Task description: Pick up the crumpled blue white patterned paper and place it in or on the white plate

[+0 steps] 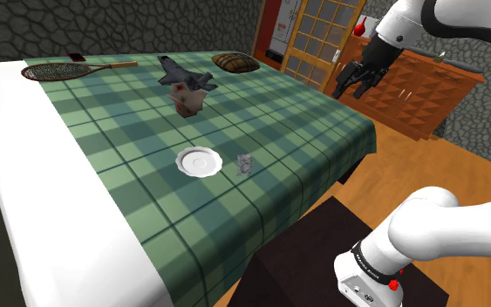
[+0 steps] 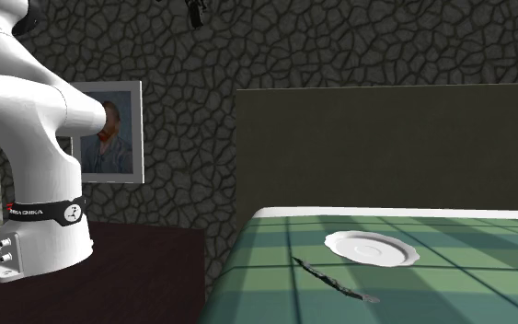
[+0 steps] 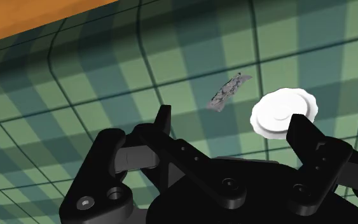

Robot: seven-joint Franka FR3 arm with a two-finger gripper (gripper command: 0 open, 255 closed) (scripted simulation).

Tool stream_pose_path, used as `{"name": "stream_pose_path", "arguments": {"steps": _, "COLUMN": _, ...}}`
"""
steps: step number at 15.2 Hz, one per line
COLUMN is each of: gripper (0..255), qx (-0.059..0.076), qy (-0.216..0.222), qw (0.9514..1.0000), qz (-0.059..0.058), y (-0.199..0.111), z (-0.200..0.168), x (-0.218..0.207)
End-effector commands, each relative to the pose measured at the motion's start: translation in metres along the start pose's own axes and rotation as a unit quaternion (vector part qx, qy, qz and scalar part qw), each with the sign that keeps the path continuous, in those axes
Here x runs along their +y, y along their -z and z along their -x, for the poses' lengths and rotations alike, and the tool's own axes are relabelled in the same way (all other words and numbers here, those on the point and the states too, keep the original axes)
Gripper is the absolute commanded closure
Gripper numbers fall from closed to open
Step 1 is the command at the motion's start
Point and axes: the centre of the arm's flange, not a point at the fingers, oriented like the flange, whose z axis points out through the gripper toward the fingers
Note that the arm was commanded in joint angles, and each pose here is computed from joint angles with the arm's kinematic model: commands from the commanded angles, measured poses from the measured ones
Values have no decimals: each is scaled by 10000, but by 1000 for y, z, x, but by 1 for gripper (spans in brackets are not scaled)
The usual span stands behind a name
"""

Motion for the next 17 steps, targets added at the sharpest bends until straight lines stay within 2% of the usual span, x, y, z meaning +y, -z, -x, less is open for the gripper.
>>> {"name": "stream_pose_path", "arguments": {"steps": 1, "gripper": 0, "qx": 0, "qy": 0, "qw": 10000, "qz": 0, "y": 0, "z": 0, "x": 0}}
{"name": "stream_pose_path", "arguments": {"steps": 9, "gripper": 0, "qx": -425, "qy": -634, "qw": 9969, "qz": 216, "y": -91, "z": -54, "x": -41}}
{"name": "stream_pose_path", "arguments": {"steps": 17, "gripper": 0, "qx": -847, "qy": -1263, "qw": 9874, "qz": 430, "y": -189, "z": -105, "x": -72}}
